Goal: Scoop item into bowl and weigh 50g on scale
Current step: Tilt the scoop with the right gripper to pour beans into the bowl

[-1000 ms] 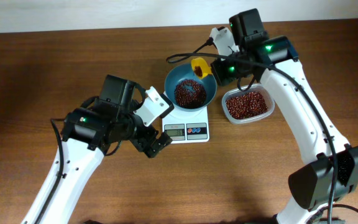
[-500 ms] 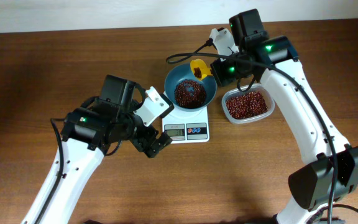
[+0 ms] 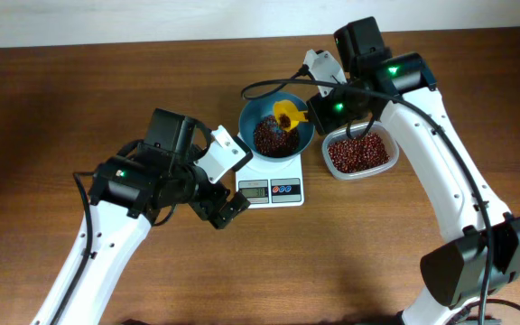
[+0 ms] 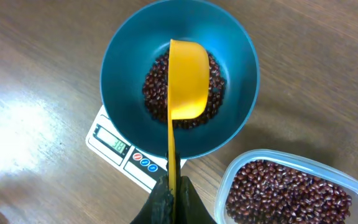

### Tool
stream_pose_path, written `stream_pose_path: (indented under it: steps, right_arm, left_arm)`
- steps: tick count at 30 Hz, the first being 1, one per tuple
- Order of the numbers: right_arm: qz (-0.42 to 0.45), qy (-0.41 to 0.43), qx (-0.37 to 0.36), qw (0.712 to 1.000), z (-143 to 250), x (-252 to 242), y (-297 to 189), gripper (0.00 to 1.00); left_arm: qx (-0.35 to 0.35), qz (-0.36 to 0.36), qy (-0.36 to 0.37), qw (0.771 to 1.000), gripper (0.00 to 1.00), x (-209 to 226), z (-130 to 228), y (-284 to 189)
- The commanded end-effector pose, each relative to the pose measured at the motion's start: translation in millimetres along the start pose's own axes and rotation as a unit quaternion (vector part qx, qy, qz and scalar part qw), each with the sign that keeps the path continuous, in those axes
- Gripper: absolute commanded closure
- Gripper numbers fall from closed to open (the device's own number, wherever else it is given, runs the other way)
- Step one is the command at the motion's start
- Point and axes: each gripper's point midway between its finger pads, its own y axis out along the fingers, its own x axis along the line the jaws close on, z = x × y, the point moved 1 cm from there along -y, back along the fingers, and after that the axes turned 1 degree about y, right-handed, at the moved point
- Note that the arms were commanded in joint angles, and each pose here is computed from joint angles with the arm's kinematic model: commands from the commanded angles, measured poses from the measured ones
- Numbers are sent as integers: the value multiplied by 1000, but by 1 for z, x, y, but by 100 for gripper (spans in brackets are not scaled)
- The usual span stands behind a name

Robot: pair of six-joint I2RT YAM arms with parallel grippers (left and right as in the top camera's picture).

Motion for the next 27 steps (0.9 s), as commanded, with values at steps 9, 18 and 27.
stream_pose_path:
  steps: [9, 18, 27]
  right_arm:
    - [-12, 5, -23, 1000, -7, 11, -18, 96]
    - [-13, 21, -24, 999, -7, 11, -18, 96]
    - [-13, 31, -24, 999, -7, 11, -18, 96]
  left_arm:
    - [-9, 4, -1, 1000, 1, -2, -5, -4]
    - [-9, 4, -1, 1000, 1, -2, -5, -4]
    - [-9, 4, -1, 1000, 1, -2, -5, -4]
